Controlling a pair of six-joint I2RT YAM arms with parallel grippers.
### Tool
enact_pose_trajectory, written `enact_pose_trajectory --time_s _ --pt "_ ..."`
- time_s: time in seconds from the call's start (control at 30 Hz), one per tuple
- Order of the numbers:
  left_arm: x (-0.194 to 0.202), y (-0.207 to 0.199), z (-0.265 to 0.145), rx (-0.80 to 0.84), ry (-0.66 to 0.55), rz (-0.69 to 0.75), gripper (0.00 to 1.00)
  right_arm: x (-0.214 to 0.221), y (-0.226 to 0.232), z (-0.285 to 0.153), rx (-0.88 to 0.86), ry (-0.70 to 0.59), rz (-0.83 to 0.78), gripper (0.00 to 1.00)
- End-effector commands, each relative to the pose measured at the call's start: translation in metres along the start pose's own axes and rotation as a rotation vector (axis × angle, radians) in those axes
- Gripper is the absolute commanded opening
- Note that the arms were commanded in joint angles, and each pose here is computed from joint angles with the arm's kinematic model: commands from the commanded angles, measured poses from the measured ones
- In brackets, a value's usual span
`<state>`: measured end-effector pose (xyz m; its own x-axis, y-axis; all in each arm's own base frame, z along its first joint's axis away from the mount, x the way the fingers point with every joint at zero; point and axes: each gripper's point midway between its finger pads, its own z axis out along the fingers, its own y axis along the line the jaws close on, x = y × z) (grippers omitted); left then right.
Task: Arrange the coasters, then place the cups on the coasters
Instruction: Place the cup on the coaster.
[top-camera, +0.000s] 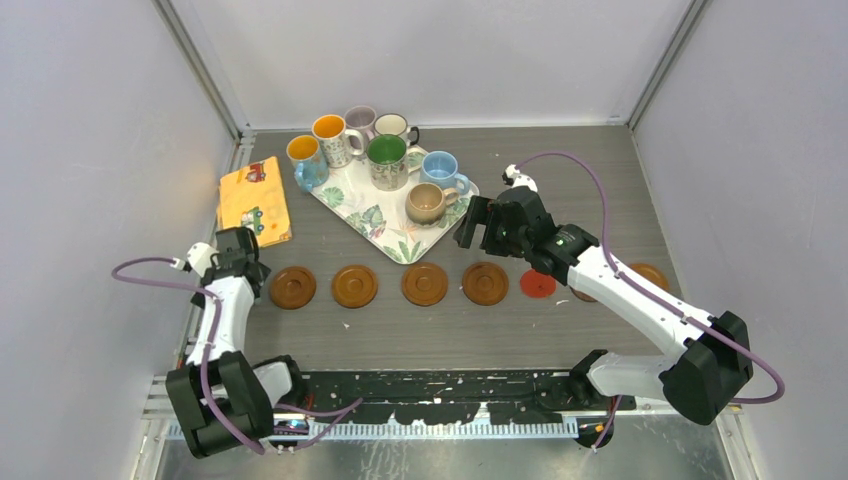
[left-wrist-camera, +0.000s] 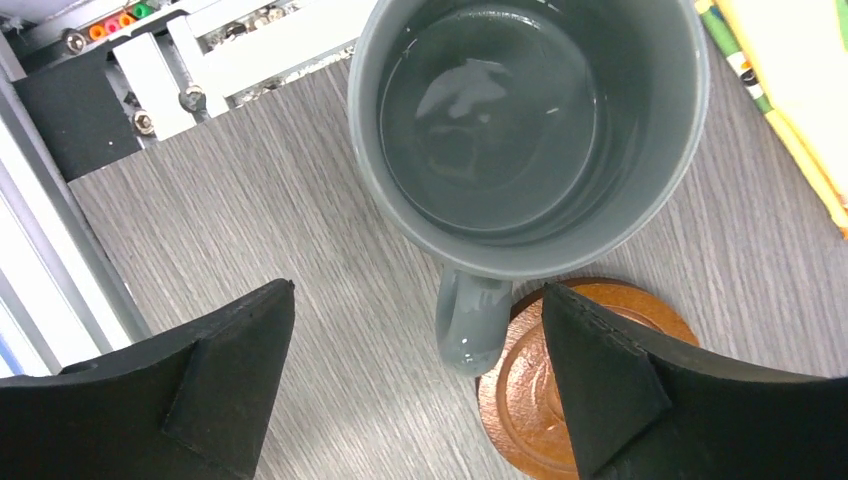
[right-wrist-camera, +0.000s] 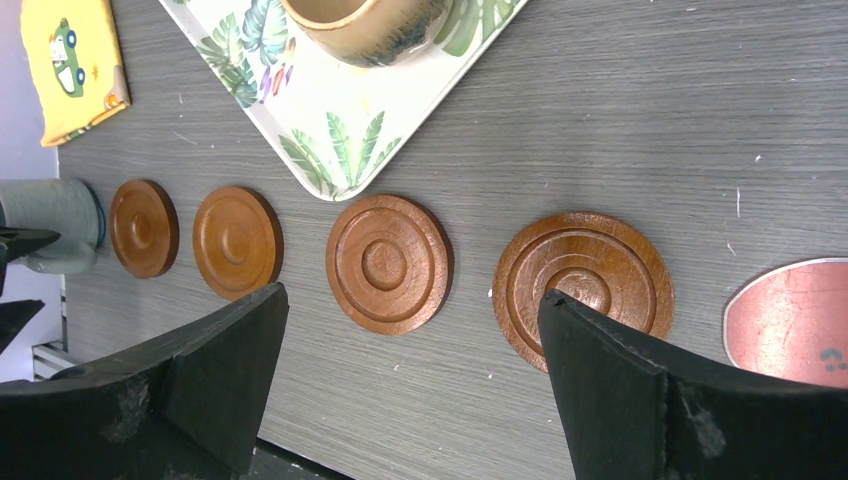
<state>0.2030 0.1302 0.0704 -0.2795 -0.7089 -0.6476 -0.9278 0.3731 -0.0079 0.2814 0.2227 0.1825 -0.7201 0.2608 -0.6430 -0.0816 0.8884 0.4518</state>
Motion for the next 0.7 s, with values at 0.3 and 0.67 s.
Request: enact_pose_trajectory --time_s 0.3,0.67 --pt "-0.027 0.006 -0.035 0.025 -0.055 -0.057 1.0 -0.019 0.009 -0.013 -0.03 -0.069 -0.015 1.0" --pt "-0.041 -0.006 -0.074 0.077 -0.161 0.061 1.0 -0.013 0.009 -0.01 -0.029 -0.047 -0.011 1.0"
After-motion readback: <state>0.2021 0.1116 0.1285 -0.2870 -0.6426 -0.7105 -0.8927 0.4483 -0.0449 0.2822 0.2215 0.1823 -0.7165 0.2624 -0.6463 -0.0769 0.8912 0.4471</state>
